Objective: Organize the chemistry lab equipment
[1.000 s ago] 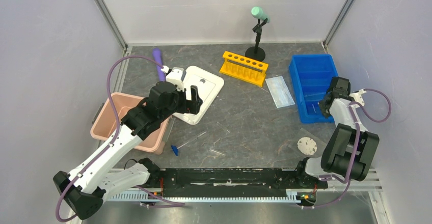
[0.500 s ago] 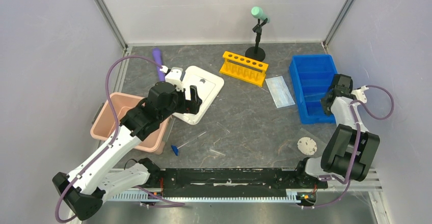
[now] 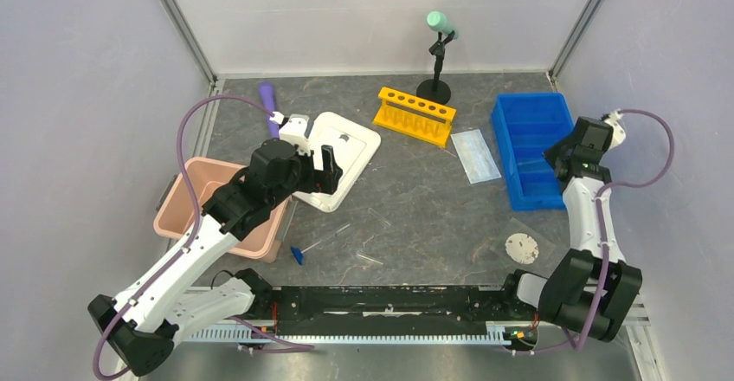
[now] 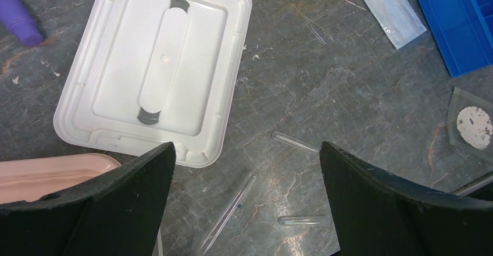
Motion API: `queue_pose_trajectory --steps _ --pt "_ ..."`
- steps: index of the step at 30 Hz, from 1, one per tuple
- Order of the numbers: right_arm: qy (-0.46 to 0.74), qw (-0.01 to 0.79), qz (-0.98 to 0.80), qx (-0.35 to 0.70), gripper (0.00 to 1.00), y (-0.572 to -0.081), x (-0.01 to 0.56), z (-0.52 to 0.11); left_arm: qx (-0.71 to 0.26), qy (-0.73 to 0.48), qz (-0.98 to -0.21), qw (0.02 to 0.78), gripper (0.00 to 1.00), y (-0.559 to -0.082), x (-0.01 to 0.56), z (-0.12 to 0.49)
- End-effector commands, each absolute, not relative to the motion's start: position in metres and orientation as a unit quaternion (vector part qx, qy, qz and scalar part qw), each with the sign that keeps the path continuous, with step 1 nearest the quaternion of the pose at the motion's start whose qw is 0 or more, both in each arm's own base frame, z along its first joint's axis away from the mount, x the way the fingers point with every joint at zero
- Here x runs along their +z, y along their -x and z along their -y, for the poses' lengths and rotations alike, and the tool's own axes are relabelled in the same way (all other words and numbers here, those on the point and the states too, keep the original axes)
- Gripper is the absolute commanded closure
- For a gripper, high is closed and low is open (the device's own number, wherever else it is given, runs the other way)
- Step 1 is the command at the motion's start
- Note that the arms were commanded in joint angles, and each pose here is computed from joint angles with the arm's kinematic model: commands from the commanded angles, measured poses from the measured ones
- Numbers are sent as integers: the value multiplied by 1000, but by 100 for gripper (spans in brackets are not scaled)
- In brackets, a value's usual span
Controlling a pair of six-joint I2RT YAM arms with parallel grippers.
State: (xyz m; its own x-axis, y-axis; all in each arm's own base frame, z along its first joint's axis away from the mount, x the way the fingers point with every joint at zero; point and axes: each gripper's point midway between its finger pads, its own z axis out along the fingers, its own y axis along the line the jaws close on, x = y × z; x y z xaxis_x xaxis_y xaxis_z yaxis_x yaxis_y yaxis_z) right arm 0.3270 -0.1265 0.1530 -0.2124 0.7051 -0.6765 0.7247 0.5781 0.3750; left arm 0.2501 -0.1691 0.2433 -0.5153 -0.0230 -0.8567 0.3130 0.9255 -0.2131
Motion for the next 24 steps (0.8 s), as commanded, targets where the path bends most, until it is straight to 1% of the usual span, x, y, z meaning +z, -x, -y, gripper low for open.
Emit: queue_pose_trajectory --steps 1,5,9,12,15,18,21,24 --pt "-235 533 -810 67 69 -365 202 68 -169 -96 -846 497 0 -249 250 166" --pt "-109 550 -824 82 65 -373 205 10 -176 -102 -843 498 0 -246 252 168" --pt "-4 542 -834 102 67 -374 188 -48 -181 -106 -840 500 0 -244 255 168" --pt "59 521 -845 106 69 -372 168 -85 -186 -107 -839 499 0 -243 256 169" --pt "102 504 -852 97 71 -374 152 -117 -198 -112 -837 498 0 -240 258 173" --pt "143 507 -845 94 70 -381 147 -154 -200 -111 -834 502 0 -239 261 172" --pt "172 488 -853 75 69 -391 135 -179 -196 -107 -832 508 0 -240 261 169" --pt "190 484 -852 59 68 -404 132 -199 -200 -109 -830 509 0 -239 263 170"
